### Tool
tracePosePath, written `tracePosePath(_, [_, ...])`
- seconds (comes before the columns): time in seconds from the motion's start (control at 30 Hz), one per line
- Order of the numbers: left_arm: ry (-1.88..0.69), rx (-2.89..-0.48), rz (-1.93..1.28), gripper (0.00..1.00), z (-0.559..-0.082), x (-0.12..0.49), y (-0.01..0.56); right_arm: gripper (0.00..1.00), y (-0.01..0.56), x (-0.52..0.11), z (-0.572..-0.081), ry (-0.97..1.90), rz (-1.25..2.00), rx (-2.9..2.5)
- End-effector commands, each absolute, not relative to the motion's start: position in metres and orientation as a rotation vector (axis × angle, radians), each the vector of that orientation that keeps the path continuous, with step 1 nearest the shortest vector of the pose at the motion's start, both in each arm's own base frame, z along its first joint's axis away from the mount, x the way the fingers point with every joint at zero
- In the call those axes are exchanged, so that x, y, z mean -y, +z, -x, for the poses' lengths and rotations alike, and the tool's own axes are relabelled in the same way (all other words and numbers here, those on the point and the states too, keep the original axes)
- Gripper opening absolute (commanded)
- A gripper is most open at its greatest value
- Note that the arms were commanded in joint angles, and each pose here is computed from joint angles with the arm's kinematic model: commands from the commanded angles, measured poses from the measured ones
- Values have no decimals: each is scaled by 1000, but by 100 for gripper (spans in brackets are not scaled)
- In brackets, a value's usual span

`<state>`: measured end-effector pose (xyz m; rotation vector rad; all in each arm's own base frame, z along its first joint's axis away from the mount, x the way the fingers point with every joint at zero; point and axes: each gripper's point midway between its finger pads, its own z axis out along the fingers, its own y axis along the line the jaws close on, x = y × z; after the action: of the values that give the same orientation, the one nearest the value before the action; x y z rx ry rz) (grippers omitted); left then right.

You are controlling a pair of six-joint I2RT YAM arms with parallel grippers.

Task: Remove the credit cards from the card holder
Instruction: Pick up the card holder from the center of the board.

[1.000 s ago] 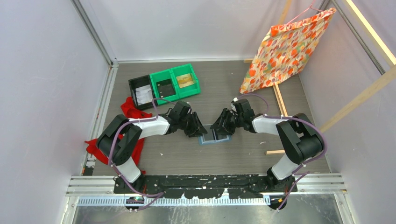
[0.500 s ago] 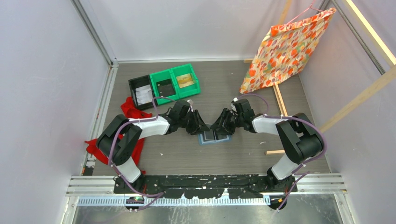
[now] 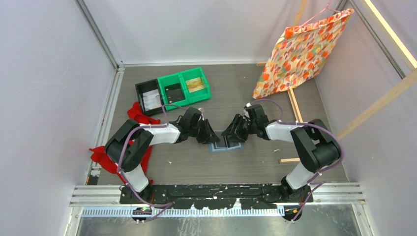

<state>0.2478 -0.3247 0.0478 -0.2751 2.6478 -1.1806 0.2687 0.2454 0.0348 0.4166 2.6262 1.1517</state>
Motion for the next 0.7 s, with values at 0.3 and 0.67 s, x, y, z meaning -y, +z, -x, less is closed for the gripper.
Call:
tracePosePath(0.3, [-1323,-2614,158,1,-240,338,67,53,41,-230,-267,1242,-492,-2556])
tracePosePath(0.67, [-1614,-2435,132,1,-238,332,108,50,78,-243,-267,1651,-479,-2372])
